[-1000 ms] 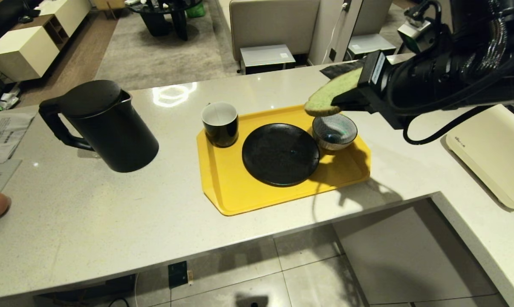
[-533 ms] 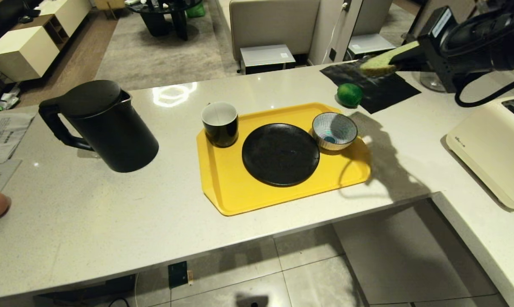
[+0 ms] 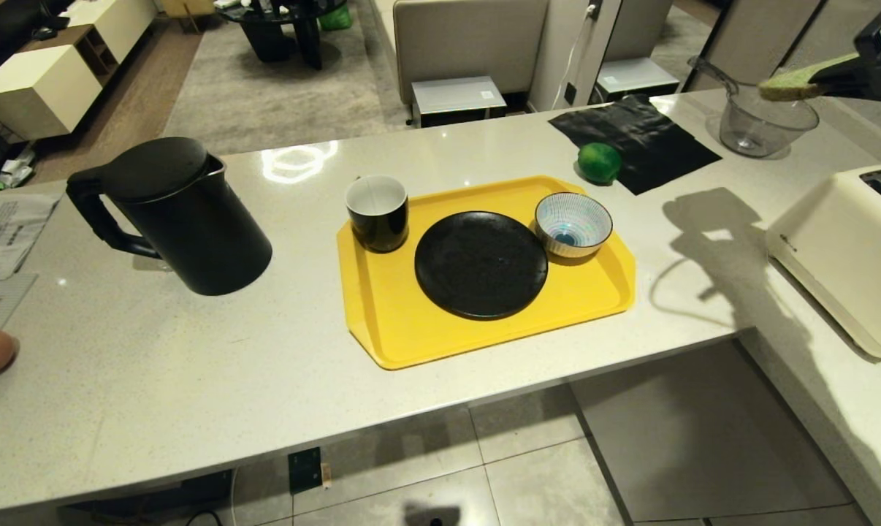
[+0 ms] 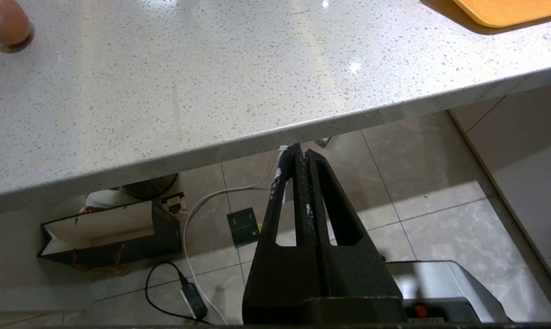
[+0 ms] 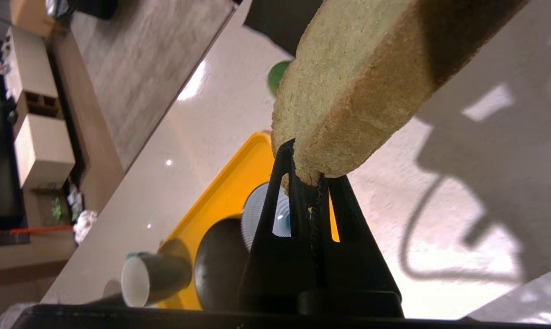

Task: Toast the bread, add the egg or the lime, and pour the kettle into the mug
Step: Put the bread slices in the toaster

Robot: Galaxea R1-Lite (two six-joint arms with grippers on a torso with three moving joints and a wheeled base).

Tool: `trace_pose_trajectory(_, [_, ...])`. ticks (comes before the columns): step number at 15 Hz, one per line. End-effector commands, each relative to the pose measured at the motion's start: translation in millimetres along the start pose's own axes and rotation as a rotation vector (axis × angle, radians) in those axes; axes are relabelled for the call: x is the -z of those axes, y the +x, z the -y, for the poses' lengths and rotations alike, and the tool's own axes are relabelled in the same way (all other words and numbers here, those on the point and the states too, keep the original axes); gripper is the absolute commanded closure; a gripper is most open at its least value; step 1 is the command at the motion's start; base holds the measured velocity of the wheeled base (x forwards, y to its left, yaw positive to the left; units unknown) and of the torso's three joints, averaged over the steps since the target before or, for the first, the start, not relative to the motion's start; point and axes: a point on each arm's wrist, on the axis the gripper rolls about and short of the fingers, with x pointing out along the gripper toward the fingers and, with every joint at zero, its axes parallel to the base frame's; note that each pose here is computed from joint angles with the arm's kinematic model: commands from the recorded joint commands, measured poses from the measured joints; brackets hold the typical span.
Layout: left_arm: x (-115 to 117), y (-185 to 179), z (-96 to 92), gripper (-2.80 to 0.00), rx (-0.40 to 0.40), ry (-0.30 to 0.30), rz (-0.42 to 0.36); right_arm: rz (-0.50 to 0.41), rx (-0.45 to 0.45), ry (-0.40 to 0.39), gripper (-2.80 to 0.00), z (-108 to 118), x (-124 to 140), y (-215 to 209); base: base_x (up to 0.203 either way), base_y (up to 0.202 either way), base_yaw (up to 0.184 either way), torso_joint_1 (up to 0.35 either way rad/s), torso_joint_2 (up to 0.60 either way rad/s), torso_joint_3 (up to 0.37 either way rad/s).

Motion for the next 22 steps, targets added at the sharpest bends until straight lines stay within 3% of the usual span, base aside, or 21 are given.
trace_pose_trajectory(1, [0.0, -0.1, 0.0, 0.0, 0.001, 0.0, 0.001, 0.034, 0.008, 0.007, 0.0, 11.7, -15.3, -5.9, 0.0, 0.0, 0.0, 0.0, 0.0, 0.0])
trace_pose_trajectory(4, [0.0, -0.1, 0.0, 0.0, -0.001, 0.0, 0.001, 0.03, -0.021, 0.09, 0.0, 21.1, -24.3, -1.5, 0.0, 0.0, 0.0, 0.0, 0.0, 0.0])
trace_pose_trajectory(8, [0.0, -0.1, 0.0, 0.0, -0.001, -0.001, 0.001, 0.177, -0.095, 0.273, 0.0, 43.2, -55.7, 13.4, 0.0, 0.0, 0.0, 0.0, 0.0, 0.0])
trace_pose_trajectory(15, [0.1, -0.1, 0.0, 0.0, 0.0, 0.001, 0.0, 0.118, -0.224, 0.755, 0.0, 104.2, -103.8, 6.2, 0.0, 0.0, 0.0, 0.0, 0.0, 0.0])
trace_pose_trajectory(22, [0.0, -0.1, 0.0, 0.0, 0.0, 0.001, 0.001, 0.084, -0.226, 1.021, 0.0, 130.3, -117.7, -5.7, 0.0, 0.0, 0.0, 0.0, 0.0, 0.0])
